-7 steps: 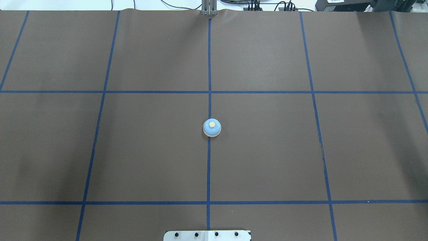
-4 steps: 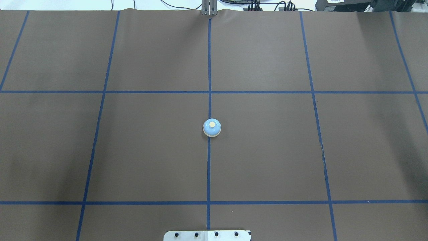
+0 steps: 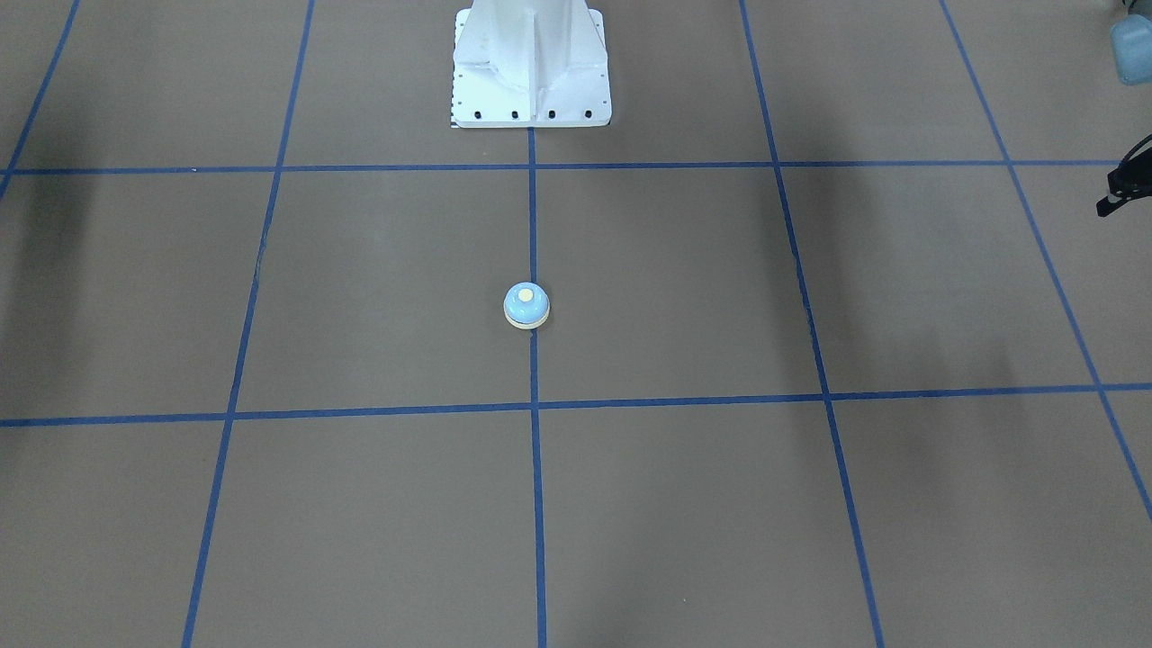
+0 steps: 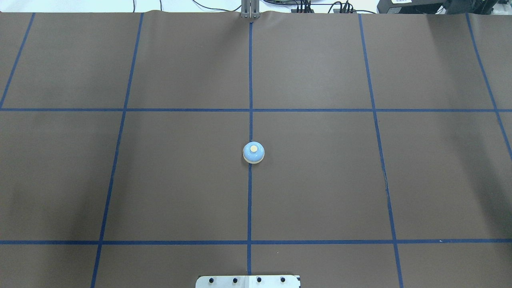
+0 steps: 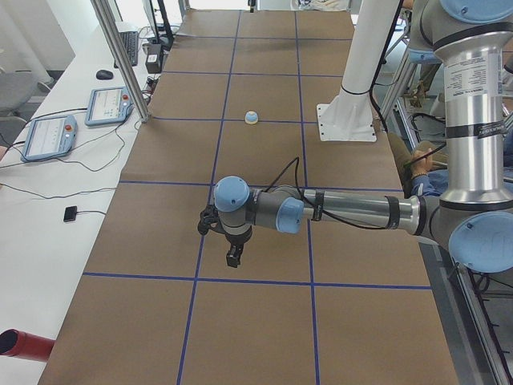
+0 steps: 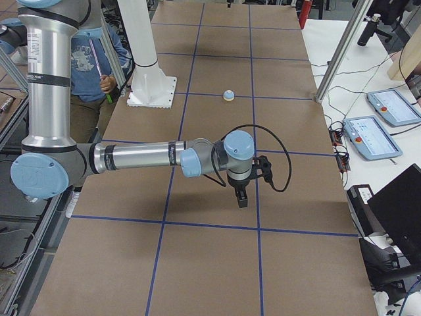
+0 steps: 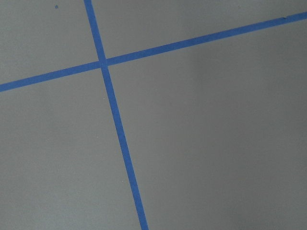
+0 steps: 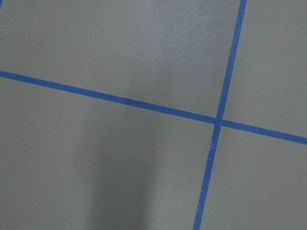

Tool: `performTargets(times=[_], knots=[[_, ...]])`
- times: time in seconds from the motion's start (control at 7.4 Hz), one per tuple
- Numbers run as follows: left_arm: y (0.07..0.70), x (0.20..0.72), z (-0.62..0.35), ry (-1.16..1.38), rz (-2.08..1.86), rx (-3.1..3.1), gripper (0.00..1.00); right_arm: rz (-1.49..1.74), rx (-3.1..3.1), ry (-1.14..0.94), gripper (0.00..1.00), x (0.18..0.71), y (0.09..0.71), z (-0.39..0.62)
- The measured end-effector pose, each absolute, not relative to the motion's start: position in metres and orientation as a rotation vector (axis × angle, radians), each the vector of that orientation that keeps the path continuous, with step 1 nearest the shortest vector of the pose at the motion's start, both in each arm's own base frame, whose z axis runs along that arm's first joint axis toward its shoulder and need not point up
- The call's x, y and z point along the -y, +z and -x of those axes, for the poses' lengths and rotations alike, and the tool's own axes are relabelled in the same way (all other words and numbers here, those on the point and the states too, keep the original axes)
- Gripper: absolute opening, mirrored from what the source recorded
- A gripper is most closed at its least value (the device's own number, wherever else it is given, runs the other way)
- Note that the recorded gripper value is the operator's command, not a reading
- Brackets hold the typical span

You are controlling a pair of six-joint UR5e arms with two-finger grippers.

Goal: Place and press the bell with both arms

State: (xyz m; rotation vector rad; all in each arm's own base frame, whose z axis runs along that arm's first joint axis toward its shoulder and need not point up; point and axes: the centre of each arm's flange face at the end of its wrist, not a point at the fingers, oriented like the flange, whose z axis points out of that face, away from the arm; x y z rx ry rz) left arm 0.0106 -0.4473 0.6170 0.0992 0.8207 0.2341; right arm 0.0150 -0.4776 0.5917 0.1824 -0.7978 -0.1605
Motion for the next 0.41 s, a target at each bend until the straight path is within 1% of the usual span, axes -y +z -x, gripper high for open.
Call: performTargets(times=[0.41], knots=[[0.621,0.447,0.01,0.187,-0.11,-0.816,1.0,-0.193,0.786,-0.167,1.0,0.486,0.586,-0.015]])
